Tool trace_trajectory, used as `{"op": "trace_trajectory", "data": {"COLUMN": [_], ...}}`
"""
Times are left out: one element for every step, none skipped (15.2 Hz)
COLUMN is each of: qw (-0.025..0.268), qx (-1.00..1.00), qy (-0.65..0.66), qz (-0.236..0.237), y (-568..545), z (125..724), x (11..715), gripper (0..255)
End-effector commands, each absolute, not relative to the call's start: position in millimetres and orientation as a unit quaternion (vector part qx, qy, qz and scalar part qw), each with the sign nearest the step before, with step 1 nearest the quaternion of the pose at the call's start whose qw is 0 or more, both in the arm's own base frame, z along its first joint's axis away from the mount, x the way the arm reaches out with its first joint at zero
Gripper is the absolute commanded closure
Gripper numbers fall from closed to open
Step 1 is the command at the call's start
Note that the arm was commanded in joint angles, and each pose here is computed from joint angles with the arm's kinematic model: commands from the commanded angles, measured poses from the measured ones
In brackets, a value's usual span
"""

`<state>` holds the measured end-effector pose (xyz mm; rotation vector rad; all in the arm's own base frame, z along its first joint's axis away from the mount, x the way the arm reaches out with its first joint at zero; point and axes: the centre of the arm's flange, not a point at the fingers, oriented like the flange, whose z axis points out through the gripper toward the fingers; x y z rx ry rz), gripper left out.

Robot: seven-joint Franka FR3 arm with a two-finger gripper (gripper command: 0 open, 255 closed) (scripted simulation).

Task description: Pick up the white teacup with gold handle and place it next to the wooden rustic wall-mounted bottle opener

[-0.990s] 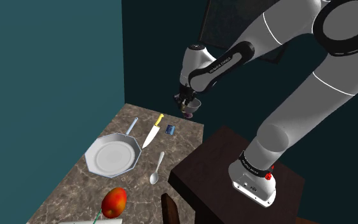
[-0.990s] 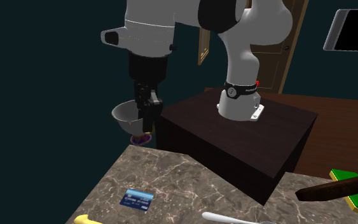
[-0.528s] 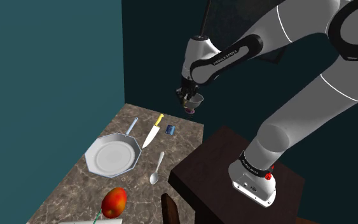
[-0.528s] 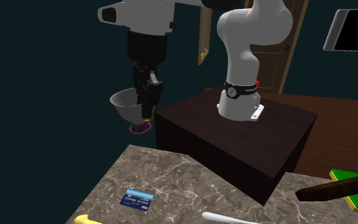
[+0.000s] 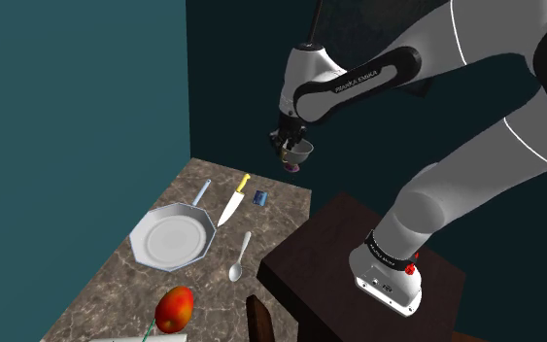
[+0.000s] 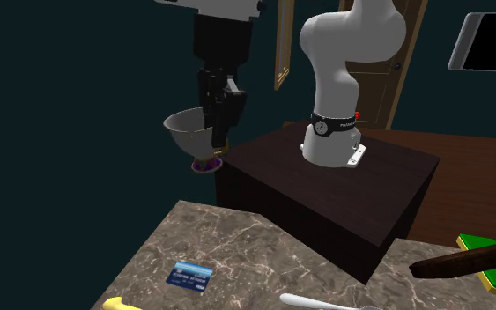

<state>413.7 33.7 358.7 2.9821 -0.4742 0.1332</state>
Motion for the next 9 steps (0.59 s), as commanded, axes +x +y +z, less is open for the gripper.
{"op": "trace_trajectory", "data": {"qw": [0.059, 0.059, 0.059, 0.059, 0.059, 0.059, 0.059, 0.059, 0.059], "qx": [0.985, 0.985, 0.985, 0.985, 0.985, 0.985, 0.985, 0.985, 0.985], "qy": [-0.157, -0.157, -0.157, -0.157, -0.157, -0.157, -0.157, -0.157, -0.157], "qz": [0.044, 0.044, 0.044, 0.044, 0.044, 0.044, 0.044, 0.044, 0.044], "y": [52, 62, 72, 82, 93, 103, 113, 123, 133], "z": [360, 360, 360, 360, 360, 360, 360, 360, 360], "x": [397, 389, 380, 372, 363, 355, 346, 337, 329], "gripper": [255, 255, 255, 255, 255, 255, 255, 255, 255]}}
